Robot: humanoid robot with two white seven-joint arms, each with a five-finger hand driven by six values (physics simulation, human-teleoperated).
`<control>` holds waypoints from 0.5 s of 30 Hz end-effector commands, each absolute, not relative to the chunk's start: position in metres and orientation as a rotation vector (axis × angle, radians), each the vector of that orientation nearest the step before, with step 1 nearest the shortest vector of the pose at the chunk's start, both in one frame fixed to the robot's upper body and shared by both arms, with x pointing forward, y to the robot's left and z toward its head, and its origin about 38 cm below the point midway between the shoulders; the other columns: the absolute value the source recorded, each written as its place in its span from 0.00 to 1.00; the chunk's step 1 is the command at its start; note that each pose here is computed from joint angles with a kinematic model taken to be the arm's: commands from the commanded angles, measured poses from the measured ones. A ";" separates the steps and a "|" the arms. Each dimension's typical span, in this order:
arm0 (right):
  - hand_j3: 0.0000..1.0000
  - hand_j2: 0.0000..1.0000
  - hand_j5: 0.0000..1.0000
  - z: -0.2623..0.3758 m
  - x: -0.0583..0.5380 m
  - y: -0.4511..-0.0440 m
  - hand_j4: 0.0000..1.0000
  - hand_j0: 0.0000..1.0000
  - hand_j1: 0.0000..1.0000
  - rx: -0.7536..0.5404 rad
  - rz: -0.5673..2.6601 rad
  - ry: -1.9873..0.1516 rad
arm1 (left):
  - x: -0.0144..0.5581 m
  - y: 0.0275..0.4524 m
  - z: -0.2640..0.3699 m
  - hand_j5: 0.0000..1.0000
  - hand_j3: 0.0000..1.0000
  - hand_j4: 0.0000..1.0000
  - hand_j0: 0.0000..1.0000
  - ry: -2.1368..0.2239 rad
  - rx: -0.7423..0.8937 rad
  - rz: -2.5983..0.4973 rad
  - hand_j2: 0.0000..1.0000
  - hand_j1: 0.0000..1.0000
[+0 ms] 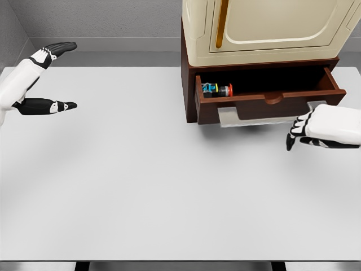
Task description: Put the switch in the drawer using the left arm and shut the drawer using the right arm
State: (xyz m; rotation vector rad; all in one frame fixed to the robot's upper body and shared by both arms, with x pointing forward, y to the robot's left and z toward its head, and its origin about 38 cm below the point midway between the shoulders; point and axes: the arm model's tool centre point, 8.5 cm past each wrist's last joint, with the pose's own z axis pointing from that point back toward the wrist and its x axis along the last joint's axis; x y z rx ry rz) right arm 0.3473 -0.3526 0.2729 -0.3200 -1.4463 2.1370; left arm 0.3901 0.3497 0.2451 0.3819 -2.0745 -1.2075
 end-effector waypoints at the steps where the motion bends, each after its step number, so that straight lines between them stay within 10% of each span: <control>1: 0.49 0.49 0.49 0.274 0.349 -0.350 0.49 0.49 0.49 -0.317 2.125 -1.466 | 0.390 0.350 0.246 1.00 1.00 1.00 1.00 -2.078 0.379 -1.202 1.00 1.00; 15: 0.49 0.49 0.49 0.265 0.371 -0.343 0.49 0.49 0.49 -0.320 2.093 -1.495 | 0.391 0.352 0.244 1.00 1.00 1.00 1.00 -2.070 0.384 -1.197 1.00 1.00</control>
